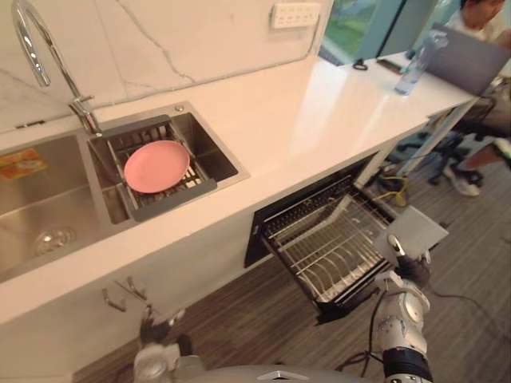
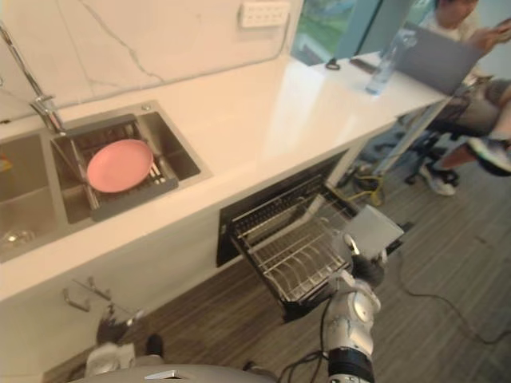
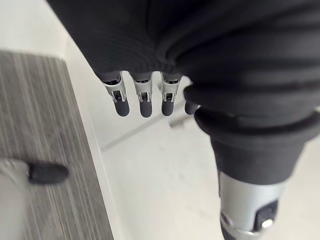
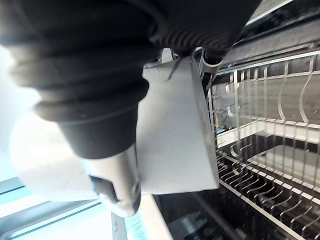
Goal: Walk over to the sink, pick up the cup, carry it to the dishwasher, place the cup inside the dishwasher, then close the dishwasher door
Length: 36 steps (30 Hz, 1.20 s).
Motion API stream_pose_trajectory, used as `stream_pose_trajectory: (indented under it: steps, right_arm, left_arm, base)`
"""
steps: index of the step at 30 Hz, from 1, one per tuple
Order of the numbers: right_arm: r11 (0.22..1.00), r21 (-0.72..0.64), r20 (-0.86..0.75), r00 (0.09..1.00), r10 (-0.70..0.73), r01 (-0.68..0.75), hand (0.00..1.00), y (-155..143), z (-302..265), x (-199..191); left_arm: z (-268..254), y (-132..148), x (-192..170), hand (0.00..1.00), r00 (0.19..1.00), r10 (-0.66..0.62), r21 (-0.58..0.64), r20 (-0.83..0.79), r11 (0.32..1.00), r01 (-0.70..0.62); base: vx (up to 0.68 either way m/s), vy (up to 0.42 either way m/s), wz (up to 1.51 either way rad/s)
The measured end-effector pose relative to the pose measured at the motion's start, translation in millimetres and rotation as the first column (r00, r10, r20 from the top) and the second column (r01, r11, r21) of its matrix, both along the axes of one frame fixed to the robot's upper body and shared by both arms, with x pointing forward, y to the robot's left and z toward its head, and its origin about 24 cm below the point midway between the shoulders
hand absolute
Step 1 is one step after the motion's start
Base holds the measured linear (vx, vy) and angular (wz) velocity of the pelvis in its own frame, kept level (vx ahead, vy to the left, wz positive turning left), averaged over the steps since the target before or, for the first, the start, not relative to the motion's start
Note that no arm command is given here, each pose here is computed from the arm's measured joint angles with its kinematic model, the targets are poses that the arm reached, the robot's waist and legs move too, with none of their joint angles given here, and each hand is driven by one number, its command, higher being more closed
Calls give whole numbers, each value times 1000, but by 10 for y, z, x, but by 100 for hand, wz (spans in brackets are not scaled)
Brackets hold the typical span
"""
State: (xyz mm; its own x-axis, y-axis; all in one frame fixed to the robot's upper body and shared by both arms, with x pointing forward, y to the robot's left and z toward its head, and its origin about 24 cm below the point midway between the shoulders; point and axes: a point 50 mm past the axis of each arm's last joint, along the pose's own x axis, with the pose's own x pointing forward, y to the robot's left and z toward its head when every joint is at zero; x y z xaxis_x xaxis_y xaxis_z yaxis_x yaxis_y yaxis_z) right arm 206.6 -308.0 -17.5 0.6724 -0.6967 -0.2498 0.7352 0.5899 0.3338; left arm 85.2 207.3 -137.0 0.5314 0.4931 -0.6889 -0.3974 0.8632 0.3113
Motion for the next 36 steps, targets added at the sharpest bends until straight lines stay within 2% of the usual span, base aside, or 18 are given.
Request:
stream_pose_trajectory:
  steps: [2,5,13,21,25,30,36]
  right_arm:
    - [998,17,-48,997,-57,58,100,-68,-80,-74]
    - [998,19,-110,992,-53,56,100,-58,-166,-103]
    - [999,4,-155,987,44,-44,100,31,-194,28]
    - [993,48,-196,974,117,-109,100,162,-228,196]
    - [991,72,-175,976,127,-116,100,199,-176,329]
    - [987,123,-108,987,120,-106,100,233,-89,473]
    - [986,168,-72,997,0,12,100,48,36,555]
  left_arm:
    - [-41,69,-185,0,998,4,28,-63,1000,-2]
    - [-57,112,-282,0,994,-20,43,-104,999,24]
    - [-50,67,-161,0,992,-99,15,-78,995,100]
    - [-37,63,-41,0,995,-88,-34,-36,996,87]
    - [-32,93,-3,0,999,-50,-91,-11,995,49]
    - [-8,79,93,0,997,-66,-118,26,991,69]
    - [7,66,158,0,997,-56,-130,50,990,62]
  base:
    - [109,-22,23]
    - [115,14,20]
    - [-6,53,7]
    - [-14,22,23]
    - [71,16,31]
    - [64,17,26]
    - [6,47,10]
